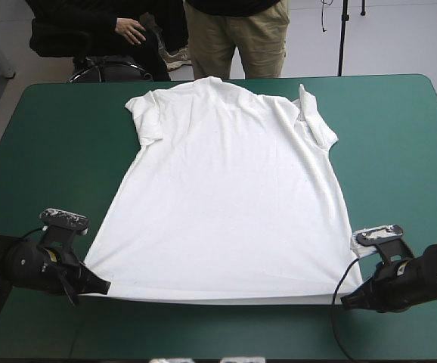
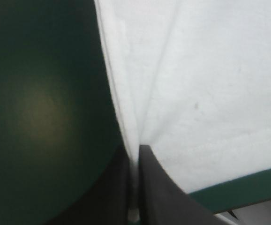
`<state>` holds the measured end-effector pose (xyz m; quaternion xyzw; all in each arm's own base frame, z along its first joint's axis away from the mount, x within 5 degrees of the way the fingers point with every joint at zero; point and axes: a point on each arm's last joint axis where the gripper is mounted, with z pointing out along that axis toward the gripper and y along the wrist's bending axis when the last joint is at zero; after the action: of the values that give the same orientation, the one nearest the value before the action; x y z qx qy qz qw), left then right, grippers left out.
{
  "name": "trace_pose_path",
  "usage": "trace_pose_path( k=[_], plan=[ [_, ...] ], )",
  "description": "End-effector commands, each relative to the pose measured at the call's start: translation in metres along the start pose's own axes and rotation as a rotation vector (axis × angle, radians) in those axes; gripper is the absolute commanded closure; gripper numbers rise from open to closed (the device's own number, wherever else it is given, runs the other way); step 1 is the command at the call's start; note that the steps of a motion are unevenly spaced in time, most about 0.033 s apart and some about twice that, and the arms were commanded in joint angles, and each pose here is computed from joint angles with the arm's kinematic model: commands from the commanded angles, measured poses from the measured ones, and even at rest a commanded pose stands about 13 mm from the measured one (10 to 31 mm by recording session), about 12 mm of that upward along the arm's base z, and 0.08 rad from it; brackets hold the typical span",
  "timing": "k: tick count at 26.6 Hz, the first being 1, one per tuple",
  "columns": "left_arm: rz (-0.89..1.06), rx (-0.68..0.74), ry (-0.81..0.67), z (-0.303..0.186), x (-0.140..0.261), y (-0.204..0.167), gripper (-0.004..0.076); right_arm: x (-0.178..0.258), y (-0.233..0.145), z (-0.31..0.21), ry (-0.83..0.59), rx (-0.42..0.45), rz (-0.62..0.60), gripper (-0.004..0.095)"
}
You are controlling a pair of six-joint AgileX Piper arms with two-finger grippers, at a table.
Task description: Fold the cloth
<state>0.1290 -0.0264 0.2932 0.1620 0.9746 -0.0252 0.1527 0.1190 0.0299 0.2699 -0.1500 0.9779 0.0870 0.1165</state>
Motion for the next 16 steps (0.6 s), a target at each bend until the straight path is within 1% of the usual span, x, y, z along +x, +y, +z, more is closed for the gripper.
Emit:
trace_pose_path(
  k=[1, 5, 10, 11, 12, 13, 15, 16],
  plan=[
    [-0.021, 0.043, 0.072, 0.005, 0.016, -0.005, 0.0741, 0.001, 0.002, 0.005, -0.038, -0.037, 0.001, 0.0925],
    [-0.029, 0.057, 0.119, 0.023, 0.026, -0.007, 0.0741, 0.003, 0.0, 0.016, -0.049, -0.034, 0.013, 0.0925],
    [-0.039, 0.07, 0.093, 0.026, 0.024, -0.008, 0.074, 0.003, 0.0, 0.016, -0.047, -0.028, 0.01, 0.0923],
    [-0.029, 0.075, 0.092, 0.026, 0.024, -0.008, 0.0731, 0.004, 0.0, 0.016, -0.043, -0.024, 0.008, 0.091],
    [-0.012, 0.082, 0.093, 0.026, 0.024, -0.009, 0.0709, 0.004, -0.001, 0.016, -0.04, -0.022, 0.007, 0.0888],
    [-0.003, 0.091, 0.093, 0.026, 0.025, -0.01, 0.0671, 0.004, -0.001, 0.016, -0.04, -0.02, 0.005, 0.0841],
    [0.001, 0.11, 0.088, 0.026, 0.024, -0.011, 0.0568, 0.004, -0.001, 0.016, -0.04, -0.022, 0.003, 0.0701],
    [0.002, 0.125, 0.085, 0.026, 0.024, -0.013, 0.0499, 0.003, 0.0, 0.015, -0.044, -0.021, 0.003, 0.0616]
  ],
)
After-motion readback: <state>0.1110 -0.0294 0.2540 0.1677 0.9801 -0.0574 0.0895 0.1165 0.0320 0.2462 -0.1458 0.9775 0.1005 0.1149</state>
